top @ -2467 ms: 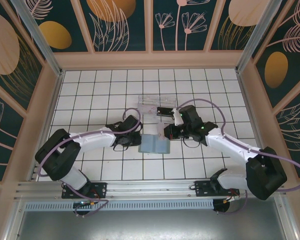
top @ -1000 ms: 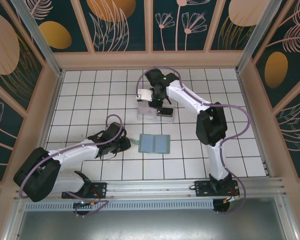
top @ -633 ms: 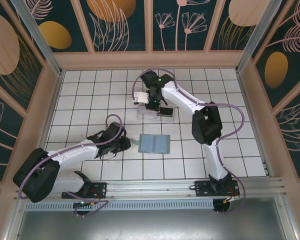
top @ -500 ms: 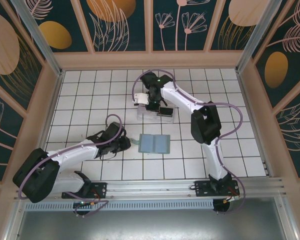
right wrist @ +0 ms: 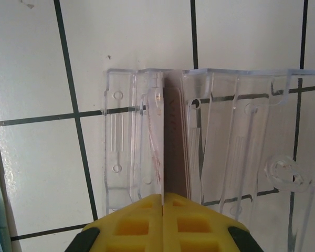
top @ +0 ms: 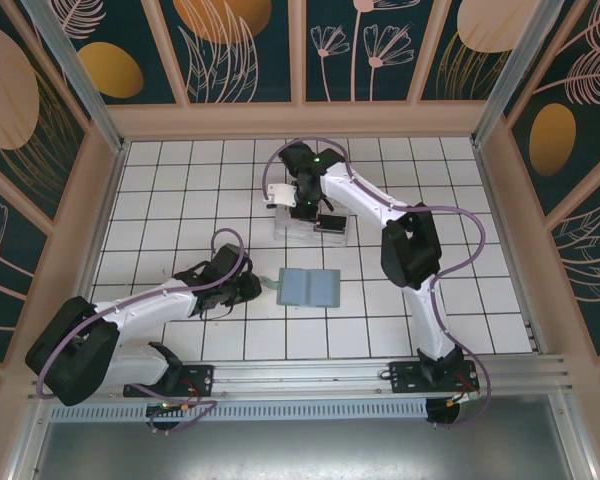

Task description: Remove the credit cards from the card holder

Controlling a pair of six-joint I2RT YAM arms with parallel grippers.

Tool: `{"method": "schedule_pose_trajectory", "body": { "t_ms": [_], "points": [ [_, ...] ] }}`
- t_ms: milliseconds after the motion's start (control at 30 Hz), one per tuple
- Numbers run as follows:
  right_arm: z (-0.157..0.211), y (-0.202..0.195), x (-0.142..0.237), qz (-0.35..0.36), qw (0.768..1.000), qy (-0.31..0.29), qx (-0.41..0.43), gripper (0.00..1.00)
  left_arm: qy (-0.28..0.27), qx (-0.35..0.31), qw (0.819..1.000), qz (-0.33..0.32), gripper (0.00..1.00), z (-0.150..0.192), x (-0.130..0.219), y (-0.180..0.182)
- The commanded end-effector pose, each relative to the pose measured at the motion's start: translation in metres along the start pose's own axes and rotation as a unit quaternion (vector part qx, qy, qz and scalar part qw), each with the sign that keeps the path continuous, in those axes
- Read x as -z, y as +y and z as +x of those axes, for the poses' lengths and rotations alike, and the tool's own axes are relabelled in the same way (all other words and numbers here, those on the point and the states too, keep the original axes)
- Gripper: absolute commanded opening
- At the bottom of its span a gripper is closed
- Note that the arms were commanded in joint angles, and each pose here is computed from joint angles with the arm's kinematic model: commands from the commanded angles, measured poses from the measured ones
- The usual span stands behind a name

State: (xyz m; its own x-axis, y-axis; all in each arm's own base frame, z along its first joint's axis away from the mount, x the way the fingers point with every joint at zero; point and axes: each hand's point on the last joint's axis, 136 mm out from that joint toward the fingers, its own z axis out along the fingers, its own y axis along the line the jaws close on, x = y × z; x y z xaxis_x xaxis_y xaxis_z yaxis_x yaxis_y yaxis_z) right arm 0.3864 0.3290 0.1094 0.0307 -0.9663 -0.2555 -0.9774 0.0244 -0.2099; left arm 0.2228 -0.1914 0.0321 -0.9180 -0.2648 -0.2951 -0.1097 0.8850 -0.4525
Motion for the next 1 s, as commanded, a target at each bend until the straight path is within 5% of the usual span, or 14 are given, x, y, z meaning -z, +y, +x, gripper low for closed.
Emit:
{"method": "schedule_pose_trajectory", "body": {
  "t_ms": [0, 400, 967],
  "points": [
    [0.000, -0.007, 0.000, 0.011, 1.000, 0.008, -0.019, 0.00, -0.008, 0.003, 1.000, -0.007, 0.20, -0.004, 0.003, 0.002],
    [0.011, 0.004, -0.017, -0.005, 0.999, 0.029, -0.017, 0.00, -0.005, -0.001, 1.000, -0.007, 0.20, -0.004, 0.002, 0.000],
    [0.004, -0.024, 0.005, 0.067, 0.997, 0.015, -0.039, 0.19, -0.007, -0.001, 1.000, -0.006, 0.20, -0.006, 0.002, -0.001]
  ]
}}
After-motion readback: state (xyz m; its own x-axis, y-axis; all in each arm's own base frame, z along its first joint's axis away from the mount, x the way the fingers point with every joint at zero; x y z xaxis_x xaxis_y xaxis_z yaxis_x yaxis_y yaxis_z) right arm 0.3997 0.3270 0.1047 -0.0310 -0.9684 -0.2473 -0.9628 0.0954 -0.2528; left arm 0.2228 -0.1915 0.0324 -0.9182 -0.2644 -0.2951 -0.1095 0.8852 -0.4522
